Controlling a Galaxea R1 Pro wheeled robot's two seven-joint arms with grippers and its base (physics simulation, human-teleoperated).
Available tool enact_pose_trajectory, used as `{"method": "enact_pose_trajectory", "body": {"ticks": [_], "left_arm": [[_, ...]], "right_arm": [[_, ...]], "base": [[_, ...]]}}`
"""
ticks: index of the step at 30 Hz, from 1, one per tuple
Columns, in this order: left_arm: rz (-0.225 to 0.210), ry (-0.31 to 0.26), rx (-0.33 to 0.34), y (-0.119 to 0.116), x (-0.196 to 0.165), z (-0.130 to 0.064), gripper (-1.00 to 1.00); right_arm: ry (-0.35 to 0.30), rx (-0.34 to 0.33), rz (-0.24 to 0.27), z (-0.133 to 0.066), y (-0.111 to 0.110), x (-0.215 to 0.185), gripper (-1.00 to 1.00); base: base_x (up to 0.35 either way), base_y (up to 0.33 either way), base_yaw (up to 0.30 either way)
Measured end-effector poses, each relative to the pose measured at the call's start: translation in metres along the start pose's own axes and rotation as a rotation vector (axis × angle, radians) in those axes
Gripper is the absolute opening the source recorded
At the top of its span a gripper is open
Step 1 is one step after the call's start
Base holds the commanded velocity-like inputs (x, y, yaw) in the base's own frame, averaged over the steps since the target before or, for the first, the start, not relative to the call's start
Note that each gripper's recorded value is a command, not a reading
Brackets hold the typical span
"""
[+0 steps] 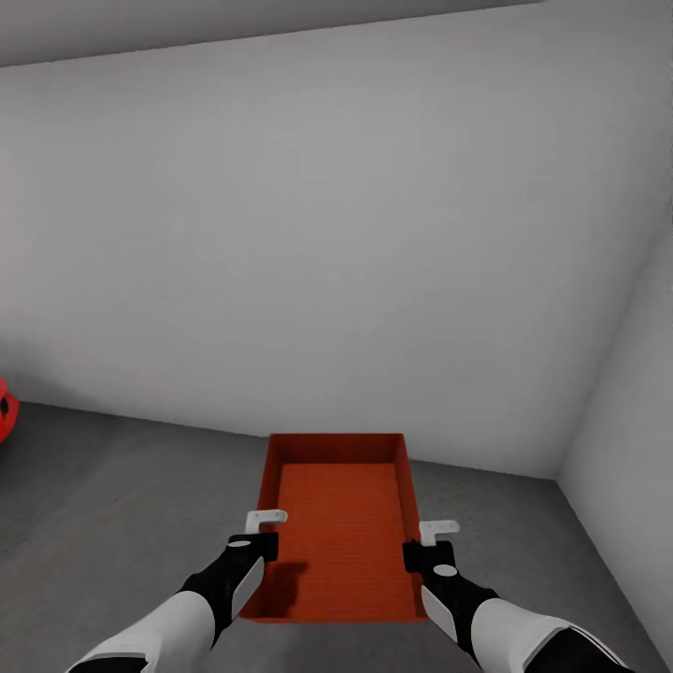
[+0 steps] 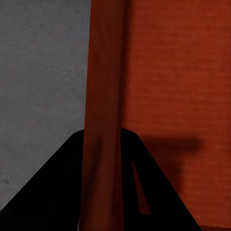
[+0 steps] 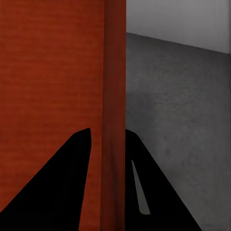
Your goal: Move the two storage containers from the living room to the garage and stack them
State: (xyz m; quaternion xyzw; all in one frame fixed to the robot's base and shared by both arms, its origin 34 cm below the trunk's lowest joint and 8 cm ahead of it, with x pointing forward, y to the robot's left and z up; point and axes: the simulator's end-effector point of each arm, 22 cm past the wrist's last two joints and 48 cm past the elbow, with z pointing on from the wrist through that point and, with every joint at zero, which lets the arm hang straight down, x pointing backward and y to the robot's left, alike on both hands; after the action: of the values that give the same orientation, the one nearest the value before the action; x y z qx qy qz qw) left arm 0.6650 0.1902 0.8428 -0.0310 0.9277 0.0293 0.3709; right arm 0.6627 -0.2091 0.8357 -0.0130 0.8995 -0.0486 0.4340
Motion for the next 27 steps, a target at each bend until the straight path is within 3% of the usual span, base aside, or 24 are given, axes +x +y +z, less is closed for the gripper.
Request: {"method": "enact_pose_trajectory", "body": {"ticks": [7, 27], "left_arm": [[0.001, 0.002, 0.000, 0.0003, 0.0005, 0.0001, -1.00], [0.000, 0.001, 0.000, 0.0000, 0.0002, 0.0000, -1.00]], "right_arm": [[0.002, 0.000, 0.001, -0.0002, 0.0003, 0.0011, -1.00], [0.001, 0.000, 0.000, -0.0001, 0.0001, 0.0005, -1.00]], "base": [[0.000, 0.000, -0.090], [0.000, 0.000, -0.213]]}}
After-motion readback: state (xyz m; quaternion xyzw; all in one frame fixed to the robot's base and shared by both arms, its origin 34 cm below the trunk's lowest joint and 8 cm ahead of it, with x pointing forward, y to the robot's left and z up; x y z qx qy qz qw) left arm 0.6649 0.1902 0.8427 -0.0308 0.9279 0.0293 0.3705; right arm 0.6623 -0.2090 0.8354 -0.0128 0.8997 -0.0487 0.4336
